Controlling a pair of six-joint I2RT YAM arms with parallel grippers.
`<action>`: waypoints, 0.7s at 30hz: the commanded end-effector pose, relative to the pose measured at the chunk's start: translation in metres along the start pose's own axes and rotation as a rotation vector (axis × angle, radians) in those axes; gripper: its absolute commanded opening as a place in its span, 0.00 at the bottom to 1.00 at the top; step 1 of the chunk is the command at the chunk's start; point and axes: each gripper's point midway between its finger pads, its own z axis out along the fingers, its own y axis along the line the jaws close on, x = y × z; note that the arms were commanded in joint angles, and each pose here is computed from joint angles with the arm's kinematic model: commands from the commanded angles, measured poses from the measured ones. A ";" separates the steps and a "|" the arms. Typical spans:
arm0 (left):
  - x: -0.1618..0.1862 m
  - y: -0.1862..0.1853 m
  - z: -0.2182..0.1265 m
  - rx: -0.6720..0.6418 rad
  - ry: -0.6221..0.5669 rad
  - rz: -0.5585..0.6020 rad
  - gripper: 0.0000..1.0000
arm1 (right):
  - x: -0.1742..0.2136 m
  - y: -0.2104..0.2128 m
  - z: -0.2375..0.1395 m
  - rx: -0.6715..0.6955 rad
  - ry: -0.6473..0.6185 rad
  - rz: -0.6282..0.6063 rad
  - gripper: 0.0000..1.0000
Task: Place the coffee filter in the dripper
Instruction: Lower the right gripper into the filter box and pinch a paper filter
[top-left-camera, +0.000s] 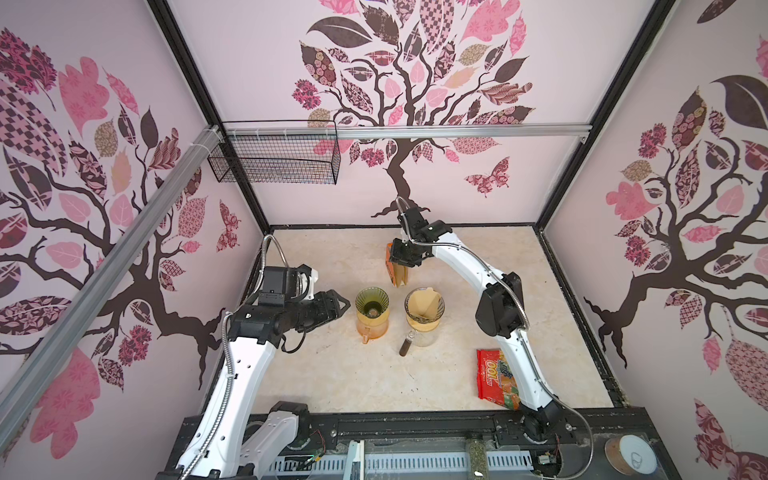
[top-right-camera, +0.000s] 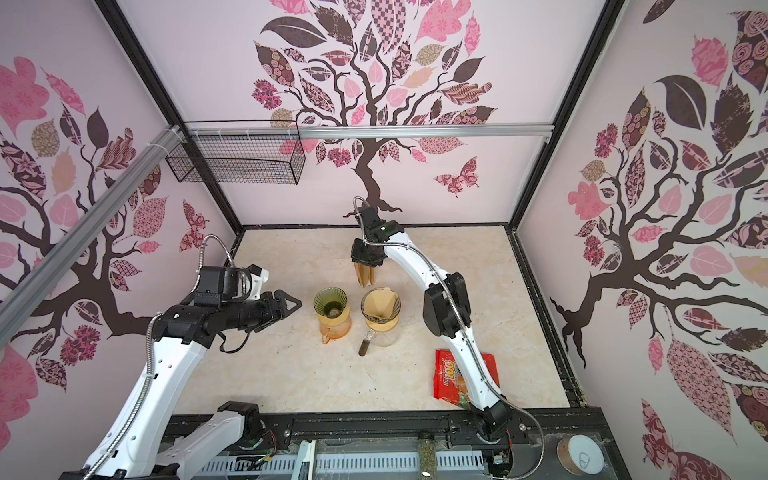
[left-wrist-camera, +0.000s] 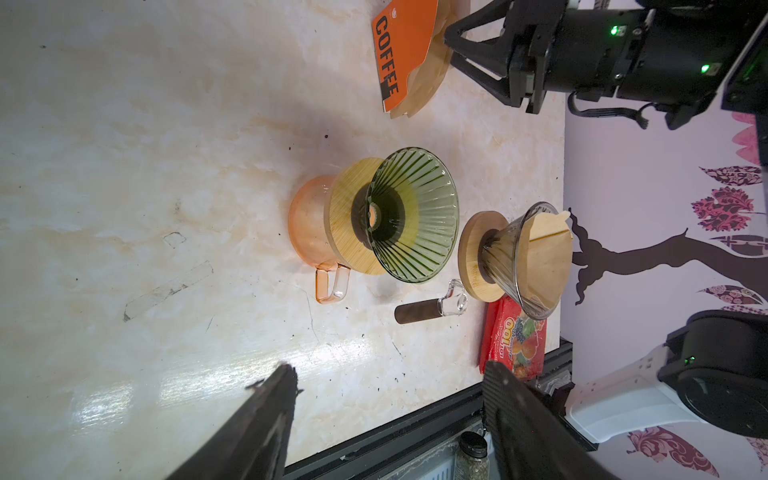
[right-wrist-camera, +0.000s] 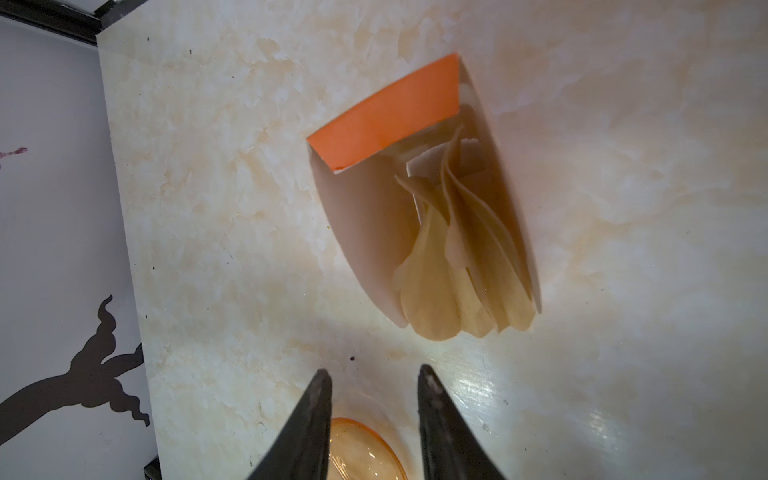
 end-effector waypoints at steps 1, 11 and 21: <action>0.001 0.000 0.003 0.016 0.000 0.003 0.74 | -0.015 0.006 0.004 -0.023 -0.046 0.031 0.36; 0.004 0.003 0.005 0.010 0.006 -0.005 0.73 | -0.034 -0.004 0.003 -0.026 -0.096 0.095 0.29; 0.004 0.004 0.008 0.011 0.011 -0.014 0.74 | -0.030 -0.019 0.030 -0.018 -0.058 0.136 0.27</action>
